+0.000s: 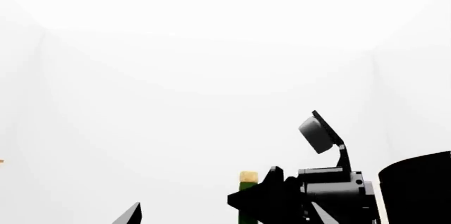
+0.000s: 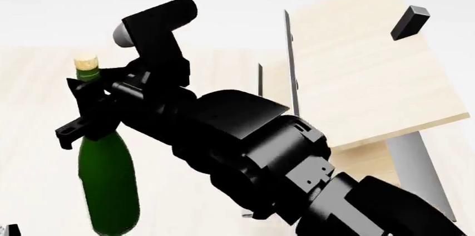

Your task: Put the wine bottle on the wine rack.

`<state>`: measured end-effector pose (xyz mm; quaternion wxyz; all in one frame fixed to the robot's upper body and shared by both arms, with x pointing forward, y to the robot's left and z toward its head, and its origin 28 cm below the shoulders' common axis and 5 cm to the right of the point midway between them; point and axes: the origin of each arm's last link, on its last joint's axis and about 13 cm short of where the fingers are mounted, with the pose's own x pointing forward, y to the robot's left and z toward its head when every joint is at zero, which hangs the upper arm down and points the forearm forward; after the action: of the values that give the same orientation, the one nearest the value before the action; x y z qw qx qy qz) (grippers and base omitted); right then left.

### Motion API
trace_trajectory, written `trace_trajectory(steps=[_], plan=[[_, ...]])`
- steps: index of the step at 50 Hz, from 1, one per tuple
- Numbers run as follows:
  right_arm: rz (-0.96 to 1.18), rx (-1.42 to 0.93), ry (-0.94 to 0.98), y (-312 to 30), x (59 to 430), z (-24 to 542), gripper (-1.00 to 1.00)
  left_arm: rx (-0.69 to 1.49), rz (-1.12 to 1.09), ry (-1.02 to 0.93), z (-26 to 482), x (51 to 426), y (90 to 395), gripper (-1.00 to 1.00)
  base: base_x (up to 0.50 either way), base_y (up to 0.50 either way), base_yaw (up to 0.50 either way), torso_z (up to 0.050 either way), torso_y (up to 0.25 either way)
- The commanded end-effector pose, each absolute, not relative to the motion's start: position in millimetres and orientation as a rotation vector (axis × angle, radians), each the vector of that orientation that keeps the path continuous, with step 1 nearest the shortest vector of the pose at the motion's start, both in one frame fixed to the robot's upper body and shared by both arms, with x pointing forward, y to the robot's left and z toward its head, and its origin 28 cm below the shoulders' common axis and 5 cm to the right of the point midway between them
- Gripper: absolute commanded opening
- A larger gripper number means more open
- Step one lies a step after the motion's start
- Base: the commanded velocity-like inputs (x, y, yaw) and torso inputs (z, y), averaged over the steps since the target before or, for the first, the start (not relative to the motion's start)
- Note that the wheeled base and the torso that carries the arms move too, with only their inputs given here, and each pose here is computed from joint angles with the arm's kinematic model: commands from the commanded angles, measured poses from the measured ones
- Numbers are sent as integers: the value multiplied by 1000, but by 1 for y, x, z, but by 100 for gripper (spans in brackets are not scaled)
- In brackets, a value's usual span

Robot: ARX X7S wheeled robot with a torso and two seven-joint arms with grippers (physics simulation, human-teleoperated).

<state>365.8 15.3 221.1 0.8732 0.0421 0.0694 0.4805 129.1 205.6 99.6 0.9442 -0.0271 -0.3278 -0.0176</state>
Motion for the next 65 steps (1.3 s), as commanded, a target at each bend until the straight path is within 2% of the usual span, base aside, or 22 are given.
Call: trace_trajectory(steps=[1,20,27,36,48,65], plan=[[928,174,96,-12,364,264,-100,-53,-33,-665,98,130,206,100,0,0,0,0,0],[771,286,32,-52,374,309,-100,-50,-41,-663,98,130,204,100,0,0,0,0,1],[683,450,18,-71,384,321,-100,-48,-39,-663,99,130,204,100,0,0,0,0,0],[576,779,-1,-102,398,330,-100,-49,-40,-663,98,130,205,100,0,0,0,0,1],[492,998,-25,-137,400,331,-100,-46,-42,-660,98,130,204,100,0,0,0,0,0],[363,1067,-85,-181,389,321,-100,-46,-43,-659,98,130,204,100,0,0,0,0,1]])
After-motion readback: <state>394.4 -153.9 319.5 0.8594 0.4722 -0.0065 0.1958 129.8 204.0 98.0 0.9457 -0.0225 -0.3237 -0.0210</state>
